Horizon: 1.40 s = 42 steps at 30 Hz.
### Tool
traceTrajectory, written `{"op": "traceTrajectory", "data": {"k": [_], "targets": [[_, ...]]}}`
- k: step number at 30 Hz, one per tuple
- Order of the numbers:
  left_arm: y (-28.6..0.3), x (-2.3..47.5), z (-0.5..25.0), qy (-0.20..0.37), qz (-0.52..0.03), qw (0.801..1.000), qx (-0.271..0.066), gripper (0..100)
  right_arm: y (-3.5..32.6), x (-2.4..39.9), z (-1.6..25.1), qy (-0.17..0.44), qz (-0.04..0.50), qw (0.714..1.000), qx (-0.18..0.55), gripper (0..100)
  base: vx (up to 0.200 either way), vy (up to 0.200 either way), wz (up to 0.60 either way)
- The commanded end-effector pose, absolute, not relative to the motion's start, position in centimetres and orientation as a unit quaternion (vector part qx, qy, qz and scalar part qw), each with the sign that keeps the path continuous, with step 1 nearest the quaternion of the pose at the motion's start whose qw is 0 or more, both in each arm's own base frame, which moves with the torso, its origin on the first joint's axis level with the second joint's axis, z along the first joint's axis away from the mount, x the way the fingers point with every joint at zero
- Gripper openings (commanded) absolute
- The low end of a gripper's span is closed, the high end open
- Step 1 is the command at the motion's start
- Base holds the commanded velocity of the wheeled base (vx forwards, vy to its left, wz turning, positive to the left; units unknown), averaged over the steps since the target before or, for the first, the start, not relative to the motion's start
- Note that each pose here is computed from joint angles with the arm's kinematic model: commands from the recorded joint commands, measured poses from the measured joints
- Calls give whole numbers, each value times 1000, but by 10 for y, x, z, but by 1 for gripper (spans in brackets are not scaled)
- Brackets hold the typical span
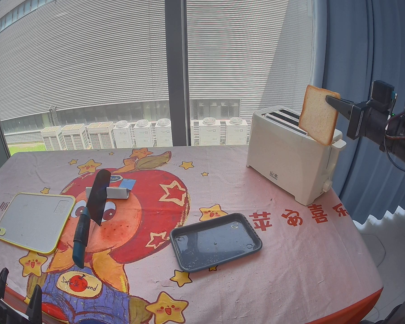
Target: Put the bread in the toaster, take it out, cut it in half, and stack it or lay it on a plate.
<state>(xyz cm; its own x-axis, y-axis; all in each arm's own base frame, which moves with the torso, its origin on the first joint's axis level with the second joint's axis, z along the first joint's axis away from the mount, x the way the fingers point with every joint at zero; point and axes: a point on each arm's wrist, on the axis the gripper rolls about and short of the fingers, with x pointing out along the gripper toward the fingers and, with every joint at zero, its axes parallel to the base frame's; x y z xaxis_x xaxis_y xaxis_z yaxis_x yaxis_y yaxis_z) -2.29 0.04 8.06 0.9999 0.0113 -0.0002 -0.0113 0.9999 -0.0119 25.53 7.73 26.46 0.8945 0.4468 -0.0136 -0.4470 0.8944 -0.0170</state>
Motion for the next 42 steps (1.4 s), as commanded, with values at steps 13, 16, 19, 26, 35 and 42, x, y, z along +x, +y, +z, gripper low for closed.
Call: {"op": "traceTrajectory", "data": {"k": [13,16,19,26,35,42], "targets": [[0,-23,75,2,6,1000,-6,100,97,227,207,-1,281,960,4,0,0,0,0],[0,-22,75,3,5,1000,-6,100,98,225,202,-8,284,959,2,0,0,0,0],[0,-22,75,3,5,1000,-6,100,99,223,202,-26,286,958,2,0,0,0,0],[0,-23,75,2,5,1000,-6,100,96,221,200,-34,283,959,5,0,0,0,0],[0,-22,75,3,5,1000,-6,100,97,221,178,8,287,958,-6,0,0,0,0],[0,-22,75,3,5,1000,-6,100,98,229,172,-3,281,960,-4,0,0,0,0]]}}
